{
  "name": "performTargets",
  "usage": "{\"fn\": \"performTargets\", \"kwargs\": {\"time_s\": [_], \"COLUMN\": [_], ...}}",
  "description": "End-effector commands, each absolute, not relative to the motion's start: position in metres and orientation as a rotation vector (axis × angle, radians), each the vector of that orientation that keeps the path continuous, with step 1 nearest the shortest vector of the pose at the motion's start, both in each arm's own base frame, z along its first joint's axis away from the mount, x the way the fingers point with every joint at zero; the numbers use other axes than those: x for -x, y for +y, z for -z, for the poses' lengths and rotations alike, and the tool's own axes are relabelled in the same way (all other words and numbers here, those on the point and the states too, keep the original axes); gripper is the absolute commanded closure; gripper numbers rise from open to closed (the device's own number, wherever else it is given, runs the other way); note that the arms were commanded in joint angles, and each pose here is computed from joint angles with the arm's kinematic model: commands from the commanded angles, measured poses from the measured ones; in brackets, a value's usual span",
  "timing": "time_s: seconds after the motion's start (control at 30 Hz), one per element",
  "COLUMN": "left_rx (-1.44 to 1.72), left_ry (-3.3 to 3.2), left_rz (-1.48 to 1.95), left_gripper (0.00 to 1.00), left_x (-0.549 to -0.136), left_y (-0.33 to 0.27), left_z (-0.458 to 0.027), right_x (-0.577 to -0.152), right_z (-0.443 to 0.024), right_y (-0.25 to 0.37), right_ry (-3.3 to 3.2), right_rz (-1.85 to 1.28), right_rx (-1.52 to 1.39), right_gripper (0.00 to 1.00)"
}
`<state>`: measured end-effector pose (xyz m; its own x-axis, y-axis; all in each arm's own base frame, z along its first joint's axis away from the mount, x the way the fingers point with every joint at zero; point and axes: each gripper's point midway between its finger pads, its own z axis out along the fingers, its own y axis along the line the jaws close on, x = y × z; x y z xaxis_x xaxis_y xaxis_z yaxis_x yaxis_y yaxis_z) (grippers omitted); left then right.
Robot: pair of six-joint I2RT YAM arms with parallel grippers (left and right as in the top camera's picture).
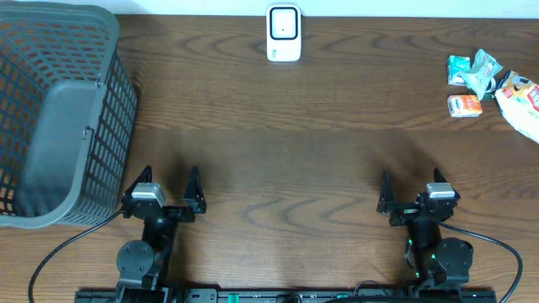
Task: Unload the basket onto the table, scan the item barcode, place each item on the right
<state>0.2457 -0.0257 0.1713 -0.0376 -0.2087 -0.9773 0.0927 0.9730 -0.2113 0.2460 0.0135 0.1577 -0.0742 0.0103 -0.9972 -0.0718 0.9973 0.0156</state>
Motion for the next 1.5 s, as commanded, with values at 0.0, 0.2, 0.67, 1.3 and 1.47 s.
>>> {"fn": "performTargets", "kwargs": {"time_s": [0.0,0.2,0.67,1.3,1.47], "left_rx": [0.087,0.126,-0.014,0.001,0.012], "left_ry": [1.623,1.722,1.722,1.725,1.728], "left_rz": [0.210,0.167,0.077,0.079,0.066], "left_gripper": [0.02,0.02,0.02,0.02,0.02], "left_x": [-0.246,-0.244,-0.244,-0.244,-0.244], "left_y": [-0.021,-0.010,-0.013,-0.012,-0.010], "left_z": [-0.162,-0.137,-0.138,-0.137,-0.136], "right_x": [-0.246,-0.246,-0.246,-0.246,-0.246], "right_z": [-0.158,-0.158,-0.158,-0.158,-0.158], "right_y": [0.009,0.009,0.009,0.009,0.009], "right_ry": [1.643,1.643,1.643,1.643,1.643], "right_rz": [-0.063,-0.063,-0.063,-0.063,-0.063], "right_rx": [0.025,0.025,0.025,0.025,0.025], "right_gripper": [0.01,0.01,0.01,0.01,0.01]}}
